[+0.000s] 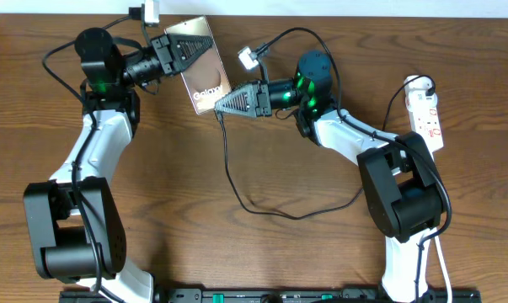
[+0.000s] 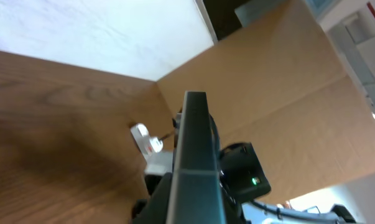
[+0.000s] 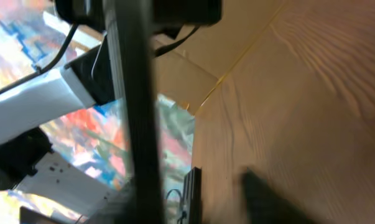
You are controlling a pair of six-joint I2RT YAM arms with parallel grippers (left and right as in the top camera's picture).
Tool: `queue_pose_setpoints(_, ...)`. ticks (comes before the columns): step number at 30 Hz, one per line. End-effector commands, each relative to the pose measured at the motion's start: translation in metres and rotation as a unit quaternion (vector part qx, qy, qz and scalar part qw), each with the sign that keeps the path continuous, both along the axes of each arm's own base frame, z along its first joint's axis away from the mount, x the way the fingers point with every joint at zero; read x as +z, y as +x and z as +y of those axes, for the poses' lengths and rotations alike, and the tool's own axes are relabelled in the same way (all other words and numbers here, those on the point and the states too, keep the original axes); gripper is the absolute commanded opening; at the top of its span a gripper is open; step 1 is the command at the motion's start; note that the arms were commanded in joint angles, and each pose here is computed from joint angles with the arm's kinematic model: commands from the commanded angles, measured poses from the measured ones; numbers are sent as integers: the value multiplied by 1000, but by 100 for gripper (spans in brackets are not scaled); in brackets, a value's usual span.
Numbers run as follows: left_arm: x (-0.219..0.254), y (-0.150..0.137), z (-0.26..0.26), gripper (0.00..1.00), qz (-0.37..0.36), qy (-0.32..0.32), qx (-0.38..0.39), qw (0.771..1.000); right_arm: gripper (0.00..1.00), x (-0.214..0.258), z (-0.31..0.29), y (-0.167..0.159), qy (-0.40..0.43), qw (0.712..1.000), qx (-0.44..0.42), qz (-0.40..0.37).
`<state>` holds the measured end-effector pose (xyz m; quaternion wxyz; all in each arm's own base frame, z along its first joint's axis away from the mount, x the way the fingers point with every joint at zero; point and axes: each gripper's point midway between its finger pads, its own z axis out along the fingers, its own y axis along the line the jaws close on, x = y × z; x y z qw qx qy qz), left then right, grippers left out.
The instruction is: Plug charger to phone and switch on socket
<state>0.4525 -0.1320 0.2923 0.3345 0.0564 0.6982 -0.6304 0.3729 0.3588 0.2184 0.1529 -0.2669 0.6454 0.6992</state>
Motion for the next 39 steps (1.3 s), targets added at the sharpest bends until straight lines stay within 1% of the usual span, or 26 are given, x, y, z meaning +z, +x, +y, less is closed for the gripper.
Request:
queue_pose_setpoints(1,5,-3,-4,7,-20,5,-14,1000,99,3,-2,8,3,1000,-17,-3)
queue_pose_setpoints(3,4,-2,-2,7,-23,8,-9,1000,99,2,-2,6,2,1000,-12,-3)
queue_pose_setpoints(7,-5,2,4,8,-3,12,3,1000,99,2,-2,6,2,1000,-11,-3)
queue_pose_setpoints(12,-38,0,15,7,66,26,10,997,99,2,-10,13,2,1000,-21,-3)
queue_pose_setpoints(16,-61,-7,20,8,87,48,9,995,99,-1,-16,19,-2,1000,-29,-1)
queue_pose_setpoints(23,-84,-14,32,7,115,71,17,991,99,-16,-26,27,-22,999,-42,26)
queue_pose_setpoints(24,-96,-15,36,7,136,86,33,986,99,-17,-27,28,-25,998,-43,27)
queue_pose_setpoints(26,-119,-15,44,8,178,121,66,974,99,-19,-27,28,-25,998,-43,24)
queue_pose_setpoints(27,-145,-19,55,8,220,167,100,956,99,-19,-27,29,-25,999,-43,20)
queue_pose_setpoints(29,-183,-34,75,7,277,249,138,918,99,-20,-27,29,-26,999,-43,17)
queue_pose_setpoints(31,-197,-42,84,8,298,282,147,900,99,-20,-27,29,-26,999,-45,14)
queue_pose_setpoints(34,-212,-50,95,8,324,315,165,877,99,-21,-27,30,-26,998,-49,8)
queue_pose_setpoints(39,-235,-57,116,7,343,369,201,840,99,-21,-27,30,-26,998,-49,9)
